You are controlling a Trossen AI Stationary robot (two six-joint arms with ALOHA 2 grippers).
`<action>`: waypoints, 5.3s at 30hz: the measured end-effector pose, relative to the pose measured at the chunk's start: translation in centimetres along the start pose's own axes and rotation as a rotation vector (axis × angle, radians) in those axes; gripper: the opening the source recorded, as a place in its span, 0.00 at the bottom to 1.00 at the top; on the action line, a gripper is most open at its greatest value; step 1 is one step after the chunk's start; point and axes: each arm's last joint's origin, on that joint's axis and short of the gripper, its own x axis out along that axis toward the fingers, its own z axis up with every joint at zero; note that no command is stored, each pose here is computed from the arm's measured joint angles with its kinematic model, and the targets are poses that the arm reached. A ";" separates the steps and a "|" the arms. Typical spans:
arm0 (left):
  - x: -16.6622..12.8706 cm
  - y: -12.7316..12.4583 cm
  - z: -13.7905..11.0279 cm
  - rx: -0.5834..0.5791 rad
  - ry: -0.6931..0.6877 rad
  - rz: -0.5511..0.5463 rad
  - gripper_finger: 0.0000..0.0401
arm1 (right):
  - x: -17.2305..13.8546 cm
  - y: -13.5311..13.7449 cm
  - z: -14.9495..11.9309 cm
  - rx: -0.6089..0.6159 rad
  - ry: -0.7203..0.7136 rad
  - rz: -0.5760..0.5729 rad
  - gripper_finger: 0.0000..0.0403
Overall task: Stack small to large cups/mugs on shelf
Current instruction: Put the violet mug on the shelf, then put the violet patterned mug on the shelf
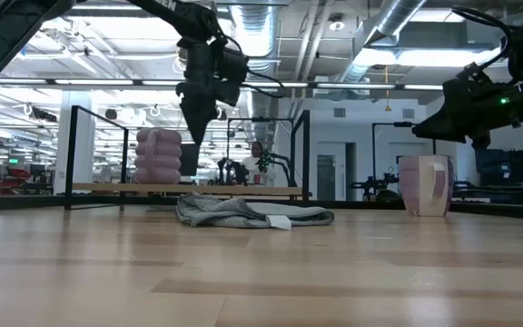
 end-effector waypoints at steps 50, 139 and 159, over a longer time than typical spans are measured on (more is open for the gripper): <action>0.3 -0.4 -1.5 -0.043 0.196 -0.043 0.40 | 0.0 0.0 0.0 -0.001 0.000 0.000 0.28; -21.7 -3.3 -8.9 0.277 -1.033 -0.069 0.40 | 0.0 0.0 0.0 -0.008 0.000 0.000 0.28; -12.4 -11.8 -18.8 0.262 -1.392 0.076 0.40 | 0.0 0.0 0.0 0.070 0.004 0.011 0.28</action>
